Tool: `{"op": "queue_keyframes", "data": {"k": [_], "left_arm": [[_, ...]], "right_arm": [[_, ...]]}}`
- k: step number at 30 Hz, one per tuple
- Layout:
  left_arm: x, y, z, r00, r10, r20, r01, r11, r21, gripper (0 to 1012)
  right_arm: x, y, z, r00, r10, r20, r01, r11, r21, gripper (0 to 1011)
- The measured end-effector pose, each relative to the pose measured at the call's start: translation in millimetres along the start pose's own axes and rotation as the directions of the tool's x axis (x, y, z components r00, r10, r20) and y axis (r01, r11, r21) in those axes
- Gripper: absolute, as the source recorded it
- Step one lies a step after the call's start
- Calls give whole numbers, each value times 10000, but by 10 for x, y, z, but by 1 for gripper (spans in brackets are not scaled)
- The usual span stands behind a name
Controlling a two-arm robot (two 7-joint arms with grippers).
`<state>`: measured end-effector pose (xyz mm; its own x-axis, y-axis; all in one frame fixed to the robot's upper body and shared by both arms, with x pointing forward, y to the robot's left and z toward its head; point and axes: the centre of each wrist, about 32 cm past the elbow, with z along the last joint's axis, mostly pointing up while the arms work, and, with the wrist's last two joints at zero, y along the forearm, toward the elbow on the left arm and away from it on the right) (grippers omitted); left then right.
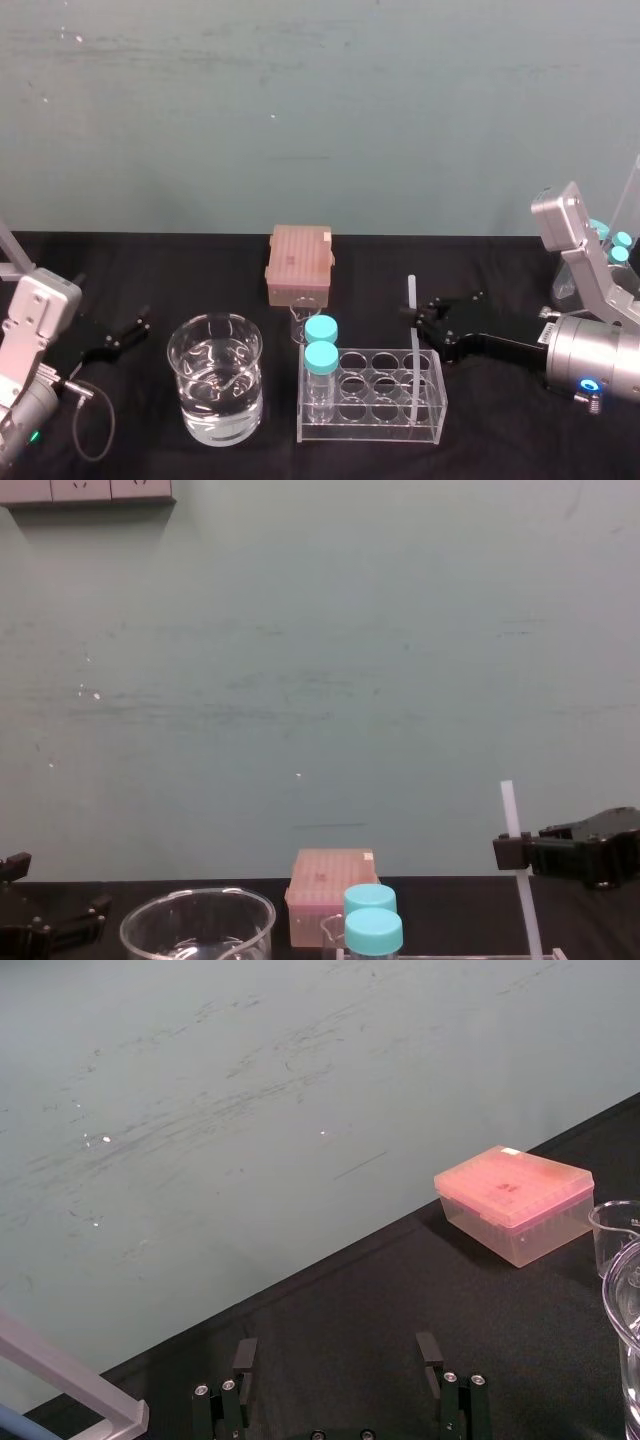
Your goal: Pick up the stirring rod with one hand, then place it down.
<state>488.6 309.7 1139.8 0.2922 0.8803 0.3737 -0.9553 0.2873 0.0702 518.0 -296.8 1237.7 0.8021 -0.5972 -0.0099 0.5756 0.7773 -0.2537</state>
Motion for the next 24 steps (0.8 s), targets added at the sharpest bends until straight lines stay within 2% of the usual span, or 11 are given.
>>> {"op": "queue_keyframes", "data": {"k": [11, 15, 17, 18, 24], "left_arm": [[0, 0, 0, 10000, 0, 0, 0, 10000, 0, 1005], [0, 0, 0, 10000, -1, 0, 1, 10000, 0, 1005], [0, 0, 0, 10000, -1, 0, 1, 10000, 1, 1005], [0, 0, 0, 10000, -1, 0, 1, 10000, 0, 1005], [0, 0, 0, 10000, -1, 0, 1, 10000, 0, 1005]], "right_arm": [[1, 1, -1, 10000, -7, 0, 7, 10000, -21, 86], [1, 0, -3, 10000, -6, -5, 6, 10000, -26, 211], [1, -1, -3, 10000, -7, -7, 7, 10000, -27, 242], [1, -1, -3, 10000, -7, -7, 6, 10000, -27, 311], [1, -3, -3, 10000, -6, -10, 6, 10000, -22, 491]]}}
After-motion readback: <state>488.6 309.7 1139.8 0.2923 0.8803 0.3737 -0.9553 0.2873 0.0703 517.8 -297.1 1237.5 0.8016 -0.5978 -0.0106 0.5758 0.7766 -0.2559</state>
